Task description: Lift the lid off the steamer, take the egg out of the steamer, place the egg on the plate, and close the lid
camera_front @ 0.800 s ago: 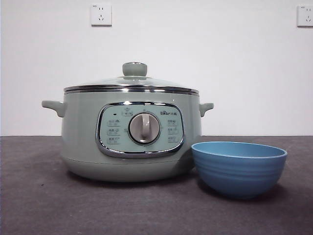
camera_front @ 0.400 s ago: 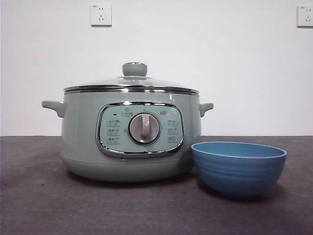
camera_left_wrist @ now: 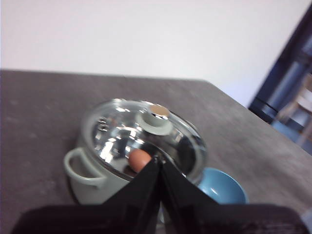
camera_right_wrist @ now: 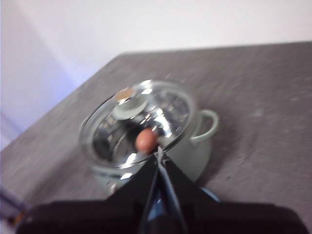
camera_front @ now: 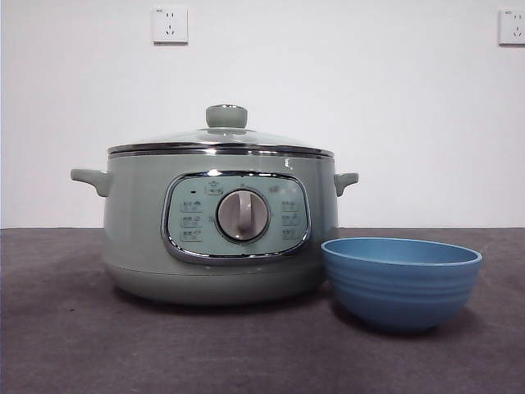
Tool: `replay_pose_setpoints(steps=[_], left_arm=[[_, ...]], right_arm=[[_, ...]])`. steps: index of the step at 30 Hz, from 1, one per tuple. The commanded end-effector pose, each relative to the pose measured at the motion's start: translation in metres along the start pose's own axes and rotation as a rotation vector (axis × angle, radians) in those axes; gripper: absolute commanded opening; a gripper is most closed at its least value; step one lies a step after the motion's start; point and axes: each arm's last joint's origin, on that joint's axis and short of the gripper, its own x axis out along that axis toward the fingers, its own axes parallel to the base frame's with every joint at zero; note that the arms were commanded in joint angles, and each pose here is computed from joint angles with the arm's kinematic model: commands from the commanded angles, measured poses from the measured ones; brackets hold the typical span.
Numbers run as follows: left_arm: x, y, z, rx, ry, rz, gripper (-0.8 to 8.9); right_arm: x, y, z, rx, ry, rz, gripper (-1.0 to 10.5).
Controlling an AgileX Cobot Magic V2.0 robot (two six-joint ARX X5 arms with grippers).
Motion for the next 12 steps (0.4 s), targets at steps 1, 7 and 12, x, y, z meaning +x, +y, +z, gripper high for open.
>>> replay_pose_setpoints(steps=[1, 7, 12], left_arm=[[0.002, -0.002, 0.012, 0.042, 0.058, -0.033, -0.08], [0.011, -0.001, 0.033, 0.044, 0.186, -0.086, -0.07], [0.020, -0.002, 0.043, 0.045, 0.235, -0.120, -0.08]], right_arm=[[0.005, 0.000, 0.015, -0.055, 0.079, 0.069, -0.1], [0.018, 0.007, 0.031, -0.037, 0.230, 0.202, -0.1], [0.024, 0.011, 0.031, -0.044, 0.263, 0.240, -0.1]])
